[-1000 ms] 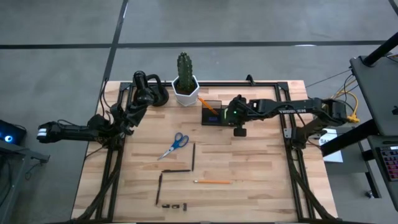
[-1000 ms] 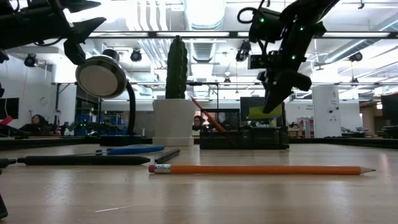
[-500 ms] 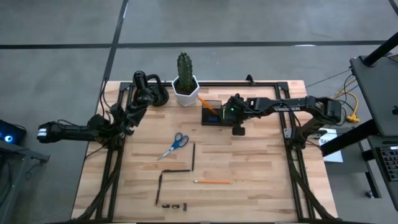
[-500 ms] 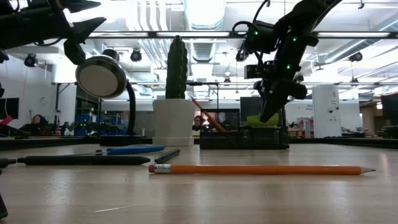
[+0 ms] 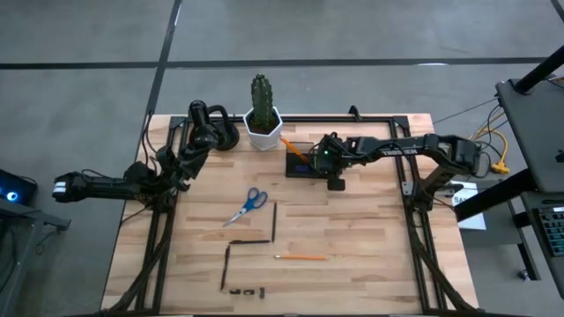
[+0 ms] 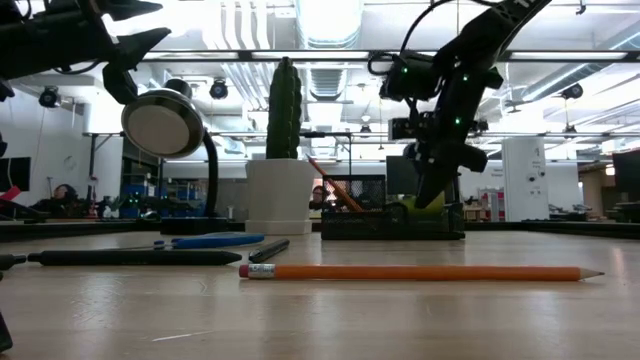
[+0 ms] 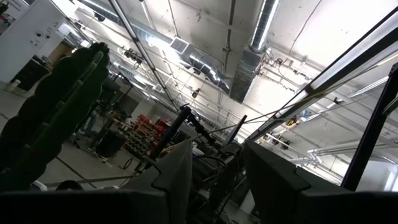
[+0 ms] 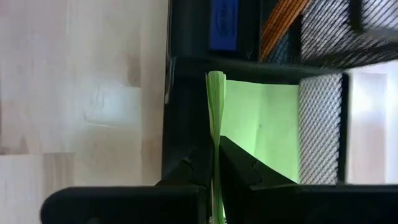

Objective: Pick and place office supplies into organizer
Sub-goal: Put the sticky note into the right section of the desk organizer

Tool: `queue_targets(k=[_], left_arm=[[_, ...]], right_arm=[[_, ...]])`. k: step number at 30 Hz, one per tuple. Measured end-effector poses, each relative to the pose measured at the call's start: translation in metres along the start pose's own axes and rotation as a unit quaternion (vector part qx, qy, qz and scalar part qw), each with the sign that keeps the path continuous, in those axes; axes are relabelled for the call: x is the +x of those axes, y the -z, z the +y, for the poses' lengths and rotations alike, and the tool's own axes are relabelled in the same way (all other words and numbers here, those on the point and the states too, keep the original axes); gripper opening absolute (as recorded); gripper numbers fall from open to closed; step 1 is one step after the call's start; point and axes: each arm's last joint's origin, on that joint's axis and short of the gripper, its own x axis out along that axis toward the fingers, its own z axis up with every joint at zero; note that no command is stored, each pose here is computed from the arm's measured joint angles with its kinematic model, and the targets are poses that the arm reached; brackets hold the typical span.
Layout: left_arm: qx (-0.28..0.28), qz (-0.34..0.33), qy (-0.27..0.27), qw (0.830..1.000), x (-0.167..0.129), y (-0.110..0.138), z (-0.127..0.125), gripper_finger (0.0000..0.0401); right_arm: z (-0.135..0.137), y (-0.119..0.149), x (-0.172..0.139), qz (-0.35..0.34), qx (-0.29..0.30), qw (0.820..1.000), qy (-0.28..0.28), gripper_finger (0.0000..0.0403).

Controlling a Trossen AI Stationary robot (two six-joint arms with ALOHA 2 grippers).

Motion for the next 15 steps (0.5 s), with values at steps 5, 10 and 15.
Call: queue_targets(k=[5,10,15], left_arm=[[0.000,-0.001,0.000,1.000,0.000,0.000,0.000,0.0130],[0.000,0.000,0.000,1.000,0.000,0.000,0.000,0.0130],[0.000,-0.001,0.000,1.000,0.000,0.000,0.000,0.0130]], right_arm=[[0.000,0.000,0.007,0.006,0.000,1.000,-0.006,0.0008],[0.001,0.000,0.013,0.007,0.000,1.000,-0.018,0.0008],[0.002,0.001,0.017,0.012,0.001,1.000,-0.020,0.0008]])
